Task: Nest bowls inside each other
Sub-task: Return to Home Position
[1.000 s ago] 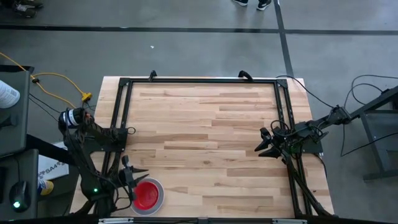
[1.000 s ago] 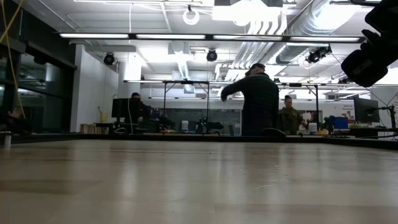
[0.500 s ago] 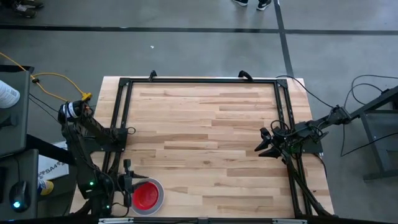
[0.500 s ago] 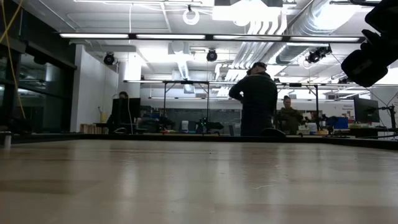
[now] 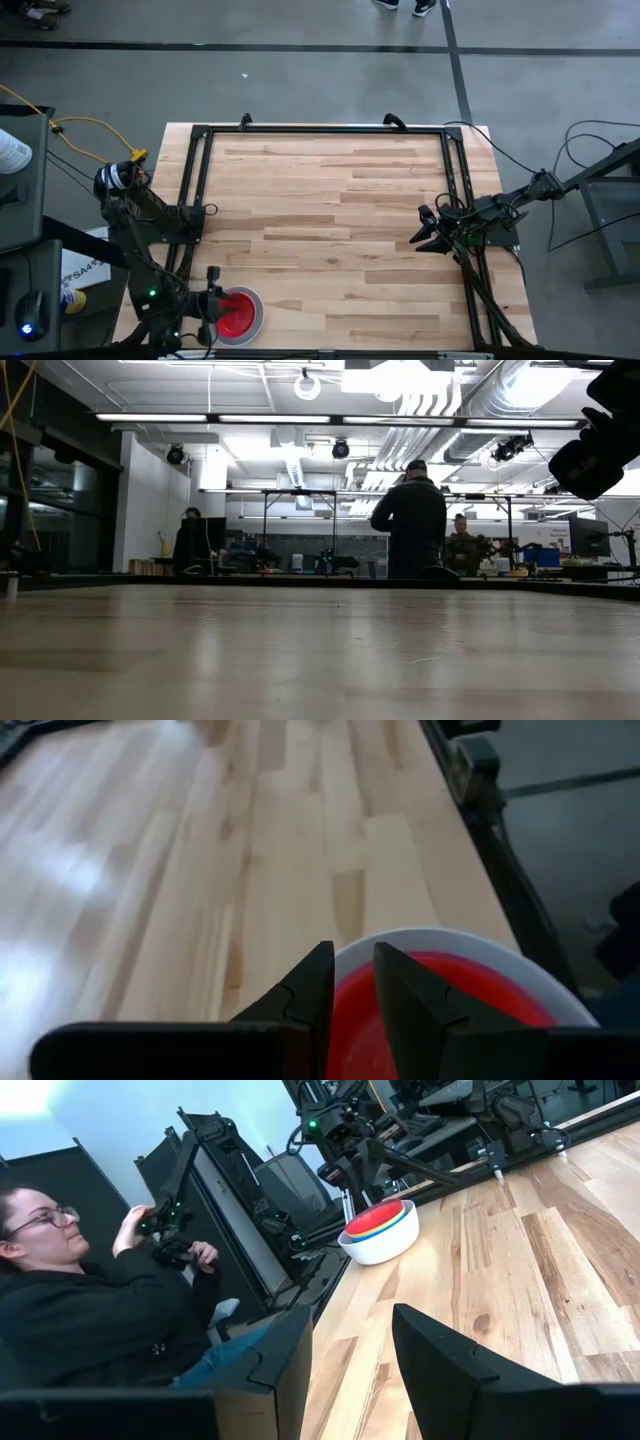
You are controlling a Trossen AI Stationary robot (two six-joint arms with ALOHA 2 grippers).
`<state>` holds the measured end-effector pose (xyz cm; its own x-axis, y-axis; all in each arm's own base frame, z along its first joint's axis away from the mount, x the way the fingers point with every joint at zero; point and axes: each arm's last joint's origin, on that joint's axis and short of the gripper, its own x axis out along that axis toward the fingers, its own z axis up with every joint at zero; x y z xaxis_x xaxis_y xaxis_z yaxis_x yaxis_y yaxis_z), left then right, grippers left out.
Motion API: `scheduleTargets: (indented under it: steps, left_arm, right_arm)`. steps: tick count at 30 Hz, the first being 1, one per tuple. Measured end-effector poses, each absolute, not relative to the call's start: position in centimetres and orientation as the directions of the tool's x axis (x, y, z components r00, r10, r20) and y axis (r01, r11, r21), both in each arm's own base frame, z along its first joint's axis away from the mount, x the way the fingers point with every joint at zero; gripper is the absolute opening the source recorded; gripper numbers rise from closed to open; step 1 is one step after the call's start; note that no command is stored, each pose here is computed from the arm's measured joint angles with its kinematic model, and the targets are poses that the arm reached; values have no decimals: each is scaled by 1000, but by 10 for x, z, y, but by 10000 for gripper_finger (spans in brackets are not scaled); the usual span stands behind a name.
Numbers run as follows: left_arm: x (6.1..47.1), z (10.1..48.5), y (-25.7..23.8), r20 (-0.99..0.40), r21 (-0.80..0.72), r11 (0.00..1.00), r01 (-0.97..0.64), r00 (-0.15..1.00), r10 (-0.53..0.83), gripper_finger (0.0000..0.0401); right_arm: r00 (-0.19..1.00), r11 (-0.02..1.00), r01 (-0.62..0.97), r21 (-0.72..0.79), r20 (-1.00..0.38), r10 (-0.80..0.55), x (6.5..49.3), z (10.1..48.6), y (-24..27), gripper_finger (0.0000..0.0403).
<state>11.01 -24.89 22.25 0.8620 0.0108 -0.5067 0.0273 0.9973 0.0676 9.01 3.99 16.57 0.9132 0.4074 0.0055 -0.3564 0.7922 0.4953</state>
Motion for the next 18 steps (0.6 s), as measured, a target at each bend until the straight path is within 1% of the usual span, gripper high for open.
scheduleTargets:
  steps: [7, 12, 18]
  left_arm:
    - [136, 226, -248, -545, 88, 990, 107, 837, -42, 74]
    - [158, 227, -235, -561, 124, 988, 87, 828, -2, 74]
    - [187, 236, -214, -567, 97, 994, 40, 824, 22, 74]
  right_arm:
    - [913, 792, -356, 495, 6, 407, 90, 166, 40, 135]
    - [913, 792, -356, 495, 6, 407, 90, 166, 40, 135]
    - [913, 792, -357, 495, 6, 407, 90, 166, 40, 135]
